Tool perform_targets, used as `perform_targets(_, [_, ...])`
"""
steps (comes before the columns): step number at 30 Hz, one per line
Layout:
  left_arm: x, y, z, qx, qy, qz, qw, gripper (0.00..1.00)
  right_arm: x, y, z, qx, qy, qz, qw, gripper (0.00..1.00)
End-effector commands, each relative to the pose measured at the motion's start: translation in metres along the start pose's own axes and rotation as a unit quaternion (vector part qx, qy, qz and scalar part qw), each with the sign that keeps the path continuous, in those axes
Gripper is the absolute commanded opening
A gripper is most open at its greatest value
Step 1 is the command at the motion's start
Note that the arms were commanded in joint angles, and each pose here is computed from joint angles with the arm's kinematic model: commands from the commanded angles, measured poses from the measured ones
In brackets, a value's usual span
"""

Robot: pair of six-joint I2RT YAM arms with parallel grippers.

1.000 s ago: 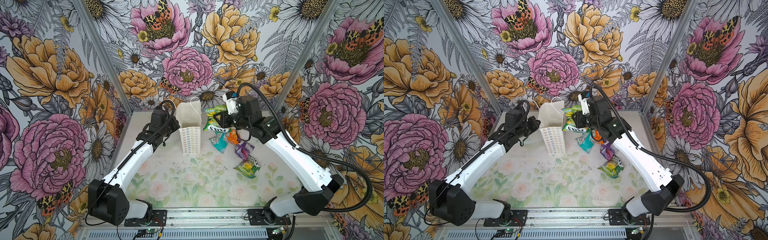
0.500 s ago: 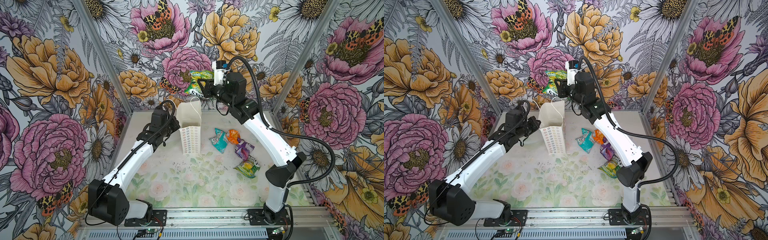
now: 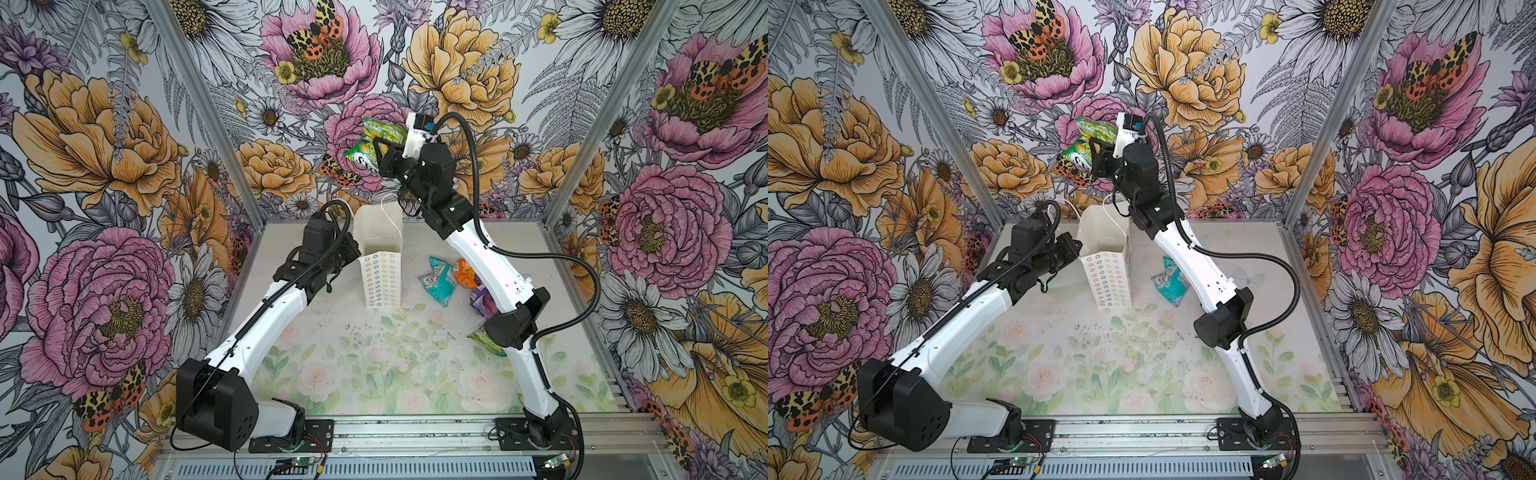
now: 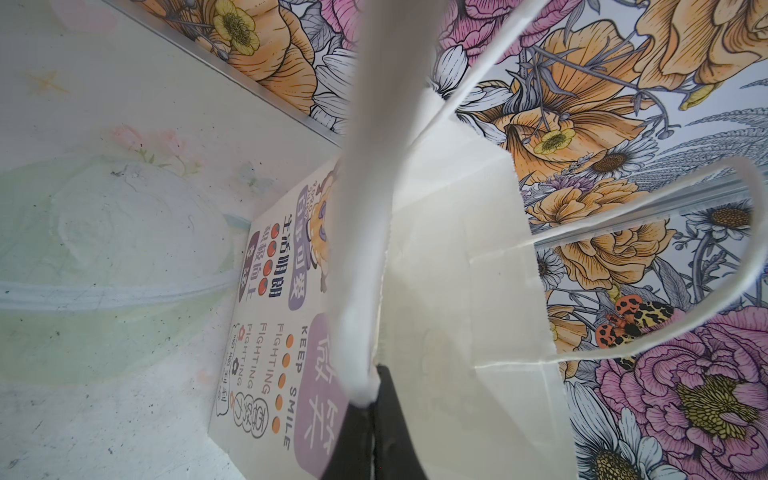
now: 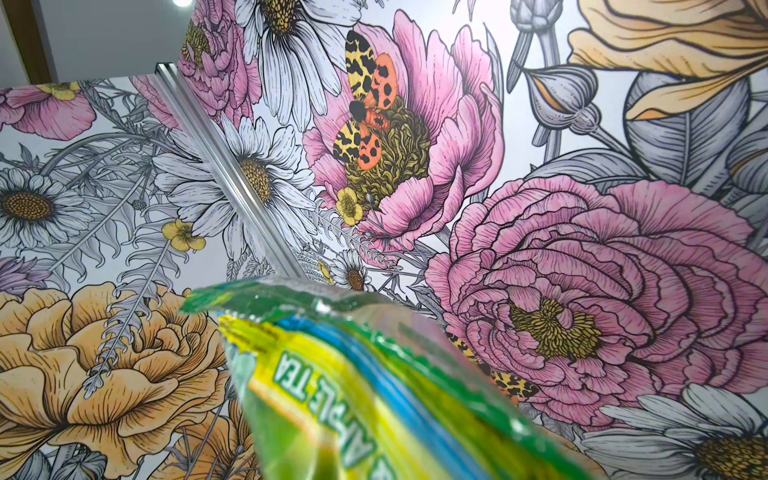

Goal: Place the snacks into the paper bag

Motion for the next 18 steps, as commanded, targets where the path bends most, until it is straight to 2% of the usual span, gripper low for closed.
perform_targets(1, [0.001,-0.005,-0.011,0.022,-0.006,-0.006,1.0,0.0,0.01,-0.002,0.017,-0.059,-0.031,0.02,0.998,0.06])
perform_targets(18, [0.001,-0.007,-0.012,0.023,-0.004,-0.006,1.0,0.0,0.002,-0.021,-0.027,-0.025,-0.048,0.028,0.998,0.05])
Point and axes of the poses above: each gripper's point midway between its finger pads, its own y axis back along the fingers, its own x axis along the line the jaws close on, z = x × y, the point moved 5 cm from there along y, back along the fingers, and after that the axes turned 2 degrees about -y, right-handed, at the moved point
